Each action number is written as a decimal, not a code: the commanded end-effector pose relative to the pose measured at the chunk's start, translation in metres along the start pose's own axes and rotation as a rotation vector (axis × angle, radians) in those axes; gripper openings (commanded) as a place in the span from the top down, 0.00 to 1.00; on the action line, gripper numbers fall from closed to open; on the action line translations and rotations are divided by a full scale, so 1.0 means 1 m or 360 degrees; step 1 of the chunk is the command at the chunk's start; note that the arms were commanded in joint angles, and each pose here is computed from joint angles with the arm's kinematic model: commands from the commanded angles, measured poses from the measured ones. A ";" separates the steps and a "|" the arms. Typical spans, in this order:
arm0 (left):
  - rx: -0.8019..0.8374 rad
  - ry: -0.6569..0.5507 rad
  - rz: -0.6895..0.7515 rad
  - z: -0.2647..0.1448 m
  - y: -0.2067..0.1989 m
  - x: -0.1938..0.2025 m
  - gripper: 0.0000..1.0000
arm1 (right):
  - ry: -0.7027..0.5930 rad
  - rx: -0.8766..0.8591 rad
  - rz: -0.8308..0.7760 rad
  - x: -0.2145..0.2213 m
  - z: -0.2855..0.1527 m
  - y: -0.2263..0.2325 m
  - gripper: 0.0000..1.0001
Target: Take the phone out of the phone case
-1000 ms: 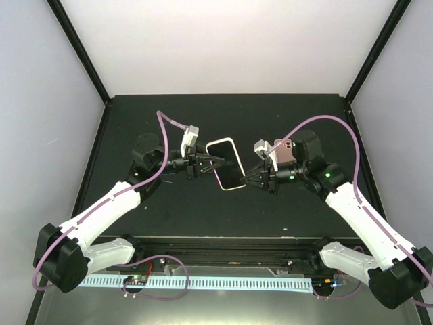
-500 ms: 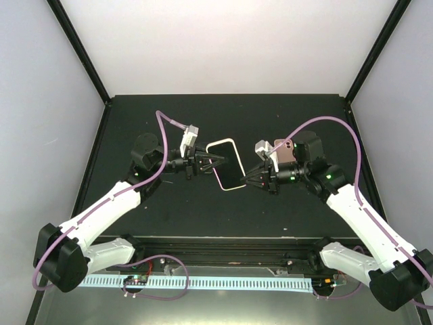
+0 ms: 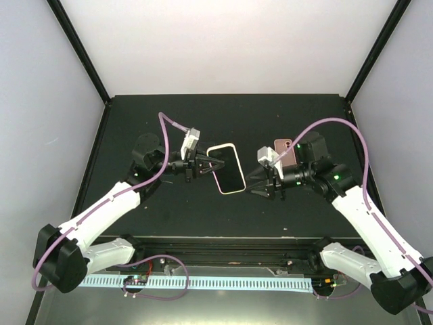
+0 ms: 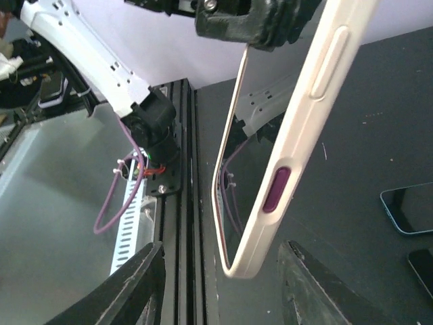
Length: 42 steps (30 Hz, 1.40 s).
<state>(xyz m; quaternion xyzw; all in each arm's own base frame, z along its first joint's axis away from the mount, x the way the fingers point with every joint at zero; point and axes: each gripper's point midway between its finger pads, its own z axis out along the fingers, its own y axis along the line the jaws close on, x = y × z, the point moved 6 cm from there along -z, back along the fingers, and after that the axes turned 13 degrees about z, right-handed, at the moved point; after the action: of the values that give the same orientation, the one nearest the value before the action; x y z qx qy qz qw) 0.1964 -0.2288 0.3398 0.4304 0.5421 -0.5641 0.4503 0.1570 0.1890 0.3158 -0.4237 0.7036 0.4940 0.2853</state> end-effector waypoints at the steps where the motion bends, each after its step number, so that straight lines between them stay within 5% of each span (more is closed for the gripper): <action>1: 0.0101 -0.0057 0.0225 -0.003 -0.021 -0.025 0.98 | 0.0093 0.0058 -0.0222 0.012 -0.011 0.012 0.52; 9: 0.0261 -0.0036 0.0242 -0.001 -0.031 -0.025 0.99 | 0.0182 0.0073 -0.0447 0.012 -0.010 0.023 0.52; 31: 0.0351 -0.0014 0.0252 0.003 -0.041 -0.024 0.98 | 0.0328 -0.0014 -0.0534 0.014 0.022 0.029 0.75; 42: 0.0369 -0.0013 0.0263 0.003 -0.045 -0.024 0.98 | 0.0370 -0.0003 -0.0587 0.016 0.022 0.029 0.70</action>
<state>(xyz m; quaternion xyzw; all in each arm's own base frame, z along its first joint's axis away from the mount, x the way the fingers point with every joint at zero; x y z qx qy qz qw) 0.1693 -0.2338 0.3396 0.4899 0.4946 -0.5949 0.4018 0.1220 0.2071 0.3048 -0.5835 0.6521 0.3971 0.2765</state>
